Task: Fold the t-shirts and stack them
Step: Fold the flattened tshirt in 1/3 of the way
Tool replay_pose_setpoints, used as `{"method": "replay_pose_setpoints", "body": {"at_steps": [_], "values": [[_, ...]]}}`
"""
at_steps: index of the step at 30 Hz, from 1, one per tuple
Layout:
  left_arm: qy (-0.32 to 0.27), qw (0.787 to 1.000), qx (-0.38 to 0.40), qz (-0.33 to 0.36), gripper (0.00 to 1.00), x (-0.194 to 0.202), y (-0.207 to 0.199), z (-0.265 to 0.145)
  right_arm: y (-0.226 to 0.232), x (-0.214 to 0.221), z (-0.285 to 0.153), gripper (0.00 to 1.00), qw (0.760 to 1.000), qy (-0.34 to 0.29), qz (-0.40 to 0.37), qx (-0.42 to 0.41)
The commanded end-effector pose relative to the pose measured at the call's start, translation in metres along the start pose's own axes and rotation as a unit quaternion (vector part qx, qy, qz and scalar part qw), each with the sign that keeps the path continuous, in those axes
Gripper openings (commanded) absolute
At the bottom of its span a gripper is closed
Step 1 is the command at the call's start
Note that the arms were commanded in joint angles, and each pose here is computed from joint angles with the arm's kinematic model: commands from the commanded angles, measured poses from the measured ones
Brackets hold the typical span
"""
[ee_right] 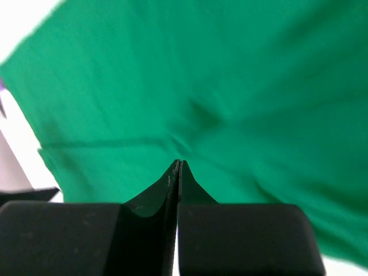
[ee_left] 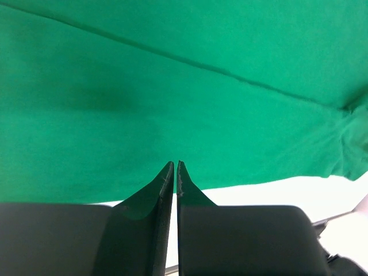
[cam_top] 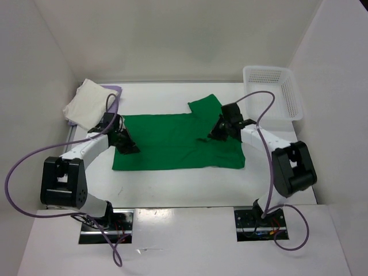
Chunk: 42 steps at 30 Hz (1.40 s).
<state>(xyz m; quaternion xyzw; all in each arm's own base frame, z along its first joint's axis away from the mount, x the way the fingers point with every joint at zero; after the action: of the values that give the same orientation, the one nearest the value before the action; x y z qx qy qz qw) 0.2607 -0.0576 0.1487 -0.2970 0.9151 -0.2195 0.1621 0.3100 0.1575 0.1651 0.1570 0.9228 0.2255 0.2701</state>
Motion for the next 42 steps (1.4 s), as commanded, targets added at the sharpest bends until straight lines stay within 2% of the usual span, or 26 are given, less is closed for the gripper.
{"method": "replay_pose_setpoints", "body": {"at_steps": [1, 5, 11, 14, 19, 20, 23, 25, 27, 28, 29, 31, 33, 35, 38, 42], "values": [[0.008, 1.000, 0.013, 0.018, 0.10, 0.003, -0.012, 0.003, -0.010, 0.018, -0.012, 0.00, 1.000, 0.004, 0.005, 0.003], [0.018, 1.000, 0.017, 0.017, 0.10, 0.005, -0.013, 0.012, -0.017, 0.031, -0.002, 0.00, 0.999, 0.040, 0.001, 0.019], [0.037, 0.999, -0.018, 0.013, 0.10, 0.002, -0.001, 0.033, -0.025, 0.034, 0.021, 0.00, 0.998, 0.055, -0.013, 0.032], [0.035, 0.999, -0.022, 0.002, 0.10, -0.002, 0.004, 0.034, -0.013, 0.018, 0.040, 0.00, 0.998, 0.051, -0.019, 0.028], [0.036, 0.999, -0.032, -0.015, 0.07, -0.002, 0.014, 0.029, 0.005, -0.039, 0.073, 0.00, 1.000, 0.002, -0.010, 0.024], [0.037, 0.998, -0.042, -0.017, 0.07, 0.000, 0.016, 0.025, 0.020, -0.056, 0.072, 0.00, 1.000, -0.019, -0.013, 0.006], [0.020, 0.999, -0.026, -0.005, 0.07, -0.002, 0.009, 0.011, 0.041, -0.070, 0.069, 0.00, 0.999, -0.025, -0.020, -0.020], [0.000, 1.000, -0.015, 0.001, 0.10, -0.006, 0.002, 0.002, 0.052, -0.064, 0.060, 0.00, 0.998, -0.030, -0.042, -0.019], [-0.001, 1.000, -0.009, 0.009, 0.10, -0.003, -0.001, 0.000, 0.036, -0.040, 0.058, 0.00, 0.999, -0.003, -0.041, 0.000], [0.002, 1.000, -0.009, 0.008, 0.10, -0.001, -0.003, 0.001, 0.036, -0.037, 0.042, 0.00, 0.999, -0.014, -0.037, -0.009], [0.007, 1.000, -0.007, 0.011, 0.11, 0.004, -0.008, 0.002, 0.014, -0.013, 0.041, 0.00, 0.999, 0.014, -0.029, 0.008], [0.003, 1.000, 0.009, 0.015, 0.11, 0.004, -0.013, 0.003, -0.002, 0.009, 0.017, 0.00, 1.000, 0.013, -0.014, 0.008], [0.029, 1.000, 0.008, -0.006, 0.11, 0.011, -0.010, 0.018, -0.010, 0.021, 0.005, 0.00, 1.000, 0.020, -0.009, 0.005], [0.076, 0.995, 0.042, -0.040, 0.09, 0.012, -0.005, 0.027, -0.022, 0.037, -0.003, 0.00, 0.999, 0.037, -0.007, 0.013], [0.091, 0.994, 0.012, -0.055, 0.08, 0.011, 0.008, 0.040, -0.045, 0.059, 0.000, 0.00, 0.996, 0.070, -0.002, 0.053], [0.097, 0.991, -0.032, -0.088, 0.07, 0.011, 0.040, 0.041, -0.063, 0.076, -0.003, 0.00, 0.993, 0.076, 0.023, 0.091]]}}
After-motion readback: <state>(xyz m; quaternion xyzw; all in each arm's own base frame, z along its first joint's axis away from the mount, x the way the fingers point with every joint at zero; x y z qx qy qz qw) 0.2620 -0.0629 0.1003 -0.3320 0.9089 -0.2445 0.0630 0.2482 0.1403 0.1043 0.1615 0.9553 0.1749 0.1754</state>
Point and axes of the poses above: each gripper's point midway between its finger pads, its own z axis out along the fingers, its own y axis along the line the jaws close on, x = y × z, the point moved 10 cm from there along -z, back along the fingers, and after that the axes turned 8 degrees about -z, right-handed, at the moved point
